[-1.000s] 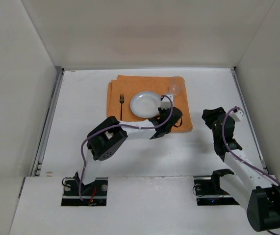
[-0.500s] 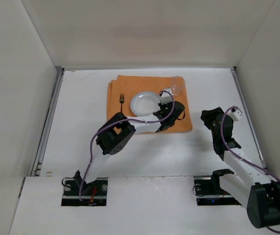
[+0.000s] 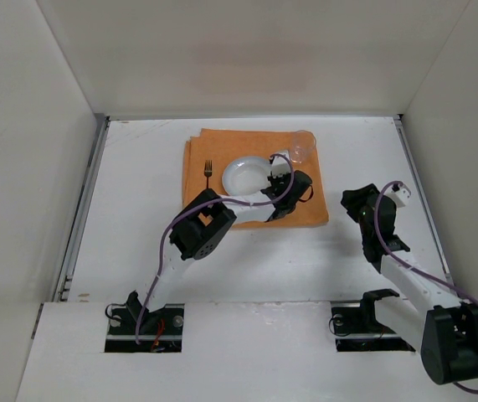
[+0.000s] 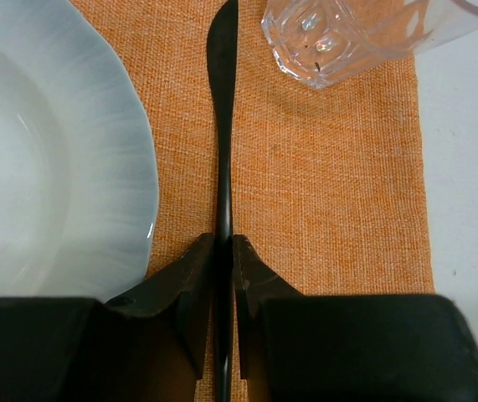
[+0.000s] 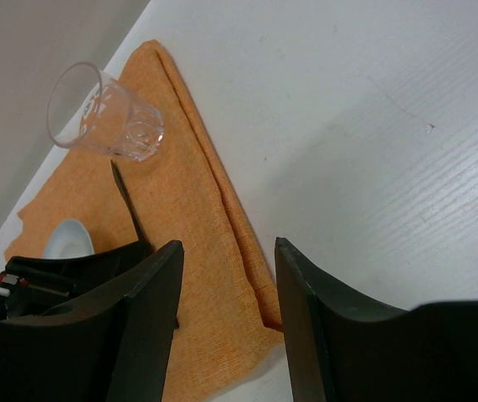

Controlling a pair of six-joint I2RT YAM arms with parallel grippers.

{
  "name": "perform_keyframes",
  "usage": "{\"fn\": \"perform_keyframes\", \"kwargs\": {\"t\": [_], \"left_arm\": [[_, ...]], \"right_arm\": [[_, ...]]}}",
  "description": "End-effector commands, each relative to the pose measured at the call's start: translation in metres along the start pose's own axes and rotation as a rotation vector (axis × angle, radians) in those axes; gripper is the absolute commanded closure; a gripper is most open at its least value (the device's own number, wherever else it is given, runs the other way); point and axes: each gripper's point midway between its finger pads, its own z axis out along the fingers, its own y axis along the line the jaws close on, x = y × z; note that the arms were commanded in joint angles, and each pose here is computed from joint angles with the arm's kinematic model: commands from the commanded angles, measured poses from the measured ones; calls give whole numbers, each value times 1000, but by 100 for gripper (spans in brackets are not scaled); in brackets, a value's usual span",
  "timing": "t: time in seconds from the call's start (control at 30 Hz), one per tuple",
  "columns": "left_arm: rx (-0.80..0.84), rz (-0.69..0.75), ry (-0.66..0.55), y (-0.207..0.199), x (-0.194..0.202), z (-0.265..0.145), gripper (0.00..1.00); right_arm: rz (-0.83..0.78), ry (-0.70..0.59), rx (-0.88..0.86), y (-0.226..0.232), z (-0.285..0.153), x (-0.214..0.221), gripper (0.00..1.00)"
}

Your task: Set the dinner table for one person

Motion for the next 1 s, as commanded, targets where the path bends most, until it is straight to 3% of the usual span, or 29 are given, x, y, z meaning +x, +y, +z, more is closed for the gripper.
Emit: {"fn": "perform_keyframes", "kwargs": {"t": [0.0, 0.3, 0.53, 0.6, 0.67, 0.73, 0.8, 0.87, 0.97], "left_arm": [[32, -35, -19, -13, -17, -3, 85], [122, 26, -55, -31, -43, -40, 59], [246, 85, -124, -47, -82, -111, 55], [291, 100, -137, -47, -90, -136, 55], [342, 130, -139, -40, -92, -165, 55], [360, 145, -130, -21, -91, -184, 55], [330, 139, -123, 17, -90, -196, 55], [271, 107, -128, 60, -94, -204, 54], [116, 41, -147, 140, -102, -211, 53]], "right_arm": [[25, -47, -73, 26, 2, -18, 46], [21, -47, -68, 25, 5, -16, 44], [17, -51, -68, 25, 5, -18, 44], [16, -48, -62, 24, 6, -16, 53], [9, -40, -62, 24, 7, -14, 73], [4, -30, -53, 22, 9, -12, 86], [1, -23, -46, 20, 11, -9, 87], [-1, -24, -31, 17, 13, -8, 84], [0, -37, -15, 12, 15, -8, 69]]}}
